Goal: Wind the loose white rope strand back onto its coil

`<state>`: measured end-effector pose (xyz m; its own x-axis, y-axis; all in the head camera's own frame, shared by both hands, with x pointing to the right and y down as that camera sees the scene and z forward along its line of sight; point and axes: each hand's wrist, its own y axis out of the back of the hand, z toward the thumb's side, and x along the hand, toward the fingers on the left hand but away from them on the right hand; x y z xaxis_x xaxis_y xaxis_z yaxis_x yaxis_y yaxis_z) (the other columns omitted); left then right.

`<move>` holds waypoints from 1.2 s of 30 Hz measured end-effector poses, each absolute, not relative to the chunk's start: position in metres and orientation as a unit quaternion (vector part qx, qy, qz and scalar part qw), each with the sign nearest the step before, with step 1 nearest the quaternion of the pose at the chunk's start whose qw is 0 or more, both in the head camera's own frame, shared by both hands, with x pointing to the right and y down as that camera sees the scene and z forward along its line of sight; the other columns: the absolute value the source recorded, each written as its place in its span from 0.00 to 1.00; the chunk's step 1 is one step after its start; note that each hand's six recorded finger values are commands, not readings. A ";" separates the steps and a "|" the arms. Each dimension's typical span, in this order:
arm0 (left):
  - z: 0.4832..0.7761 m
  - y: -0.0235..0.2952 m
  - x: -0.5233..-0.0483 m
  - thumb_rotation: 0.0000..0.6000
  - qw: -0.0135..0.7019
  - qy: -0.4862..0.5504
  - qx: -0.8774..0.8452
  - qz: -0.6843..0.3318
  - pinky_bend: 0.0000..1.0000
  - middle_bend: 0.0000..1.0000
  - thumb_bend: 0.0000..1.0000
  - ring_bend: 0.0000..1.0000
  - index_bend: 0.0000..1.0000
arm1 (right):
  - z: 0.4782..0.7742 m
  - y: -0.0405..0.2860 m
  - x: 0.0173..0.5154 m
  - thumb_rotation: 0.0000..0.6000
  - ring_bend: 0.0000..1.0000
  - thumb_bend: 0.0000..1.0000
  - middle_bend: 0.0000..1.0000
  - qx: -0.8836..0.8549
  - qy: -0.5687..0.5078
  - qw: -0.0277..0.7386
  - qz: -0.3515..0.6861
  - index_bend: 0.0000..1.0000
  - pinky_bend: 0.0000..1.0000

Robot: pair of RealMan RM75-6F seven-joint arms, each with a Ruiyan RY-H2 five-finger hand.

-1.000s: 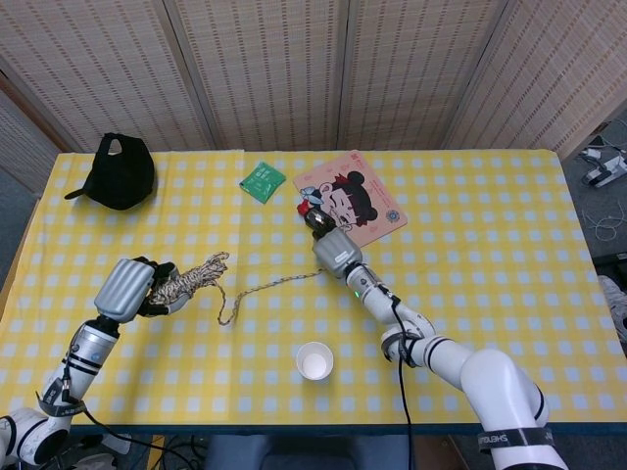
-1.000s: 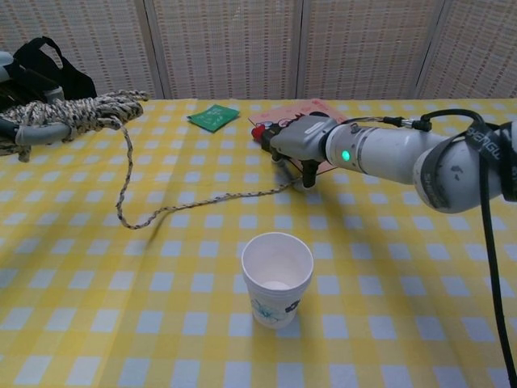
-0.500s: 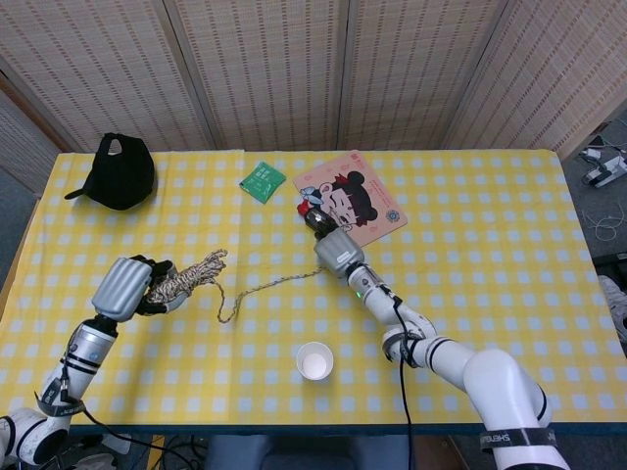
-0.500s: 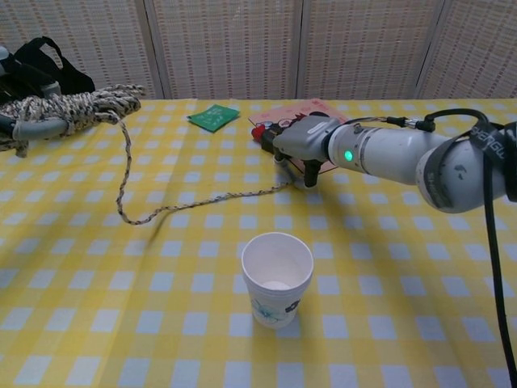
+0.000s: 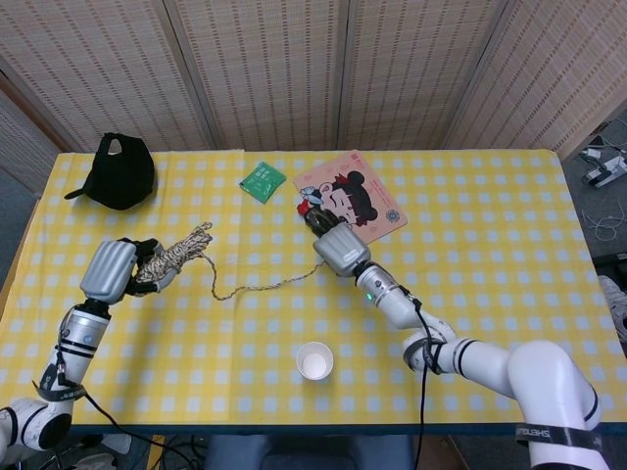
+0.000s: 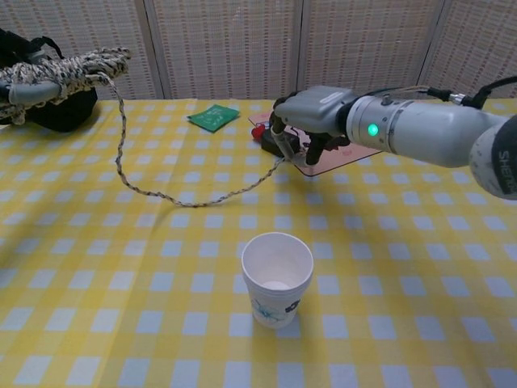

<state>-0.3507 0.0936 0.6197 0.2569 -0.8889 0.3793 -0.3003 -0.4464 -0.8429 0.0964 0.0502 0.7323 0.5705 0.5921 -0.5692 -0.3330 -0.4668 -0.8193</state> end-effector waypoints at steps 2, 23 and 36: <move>0.620 0.089 -0.351 0.68 0.324 0.417 -0.717 -0.455 0.53 0.81 0.36 0.65 0.78 | 0.716 0.050 0.098 1.00 0.00 0.44 0.21 -0.732 -0.099 0.509 0.442 0.58 0.00; 0.632 0.070 -0.270 0.67 0.310 0.397 -0.734 -0.455 0.52 0.81 0.36 0.65 0.78 | 0.554 0.036 0.052 1.00 0.00 0.44 0.21 -0.775 -0.197 0.517 0.305 0.59 0.00; 0.618 0.086 -0.211 0.62 0.329 0.376 -0.776 -0.386 0.53 0.81 0.36 0.65 0.78 | 0.546 0.013 0.021 1.00 0.00 0.43 0.21 -0.767 -0.225 0.508 0.322 0.59 0.00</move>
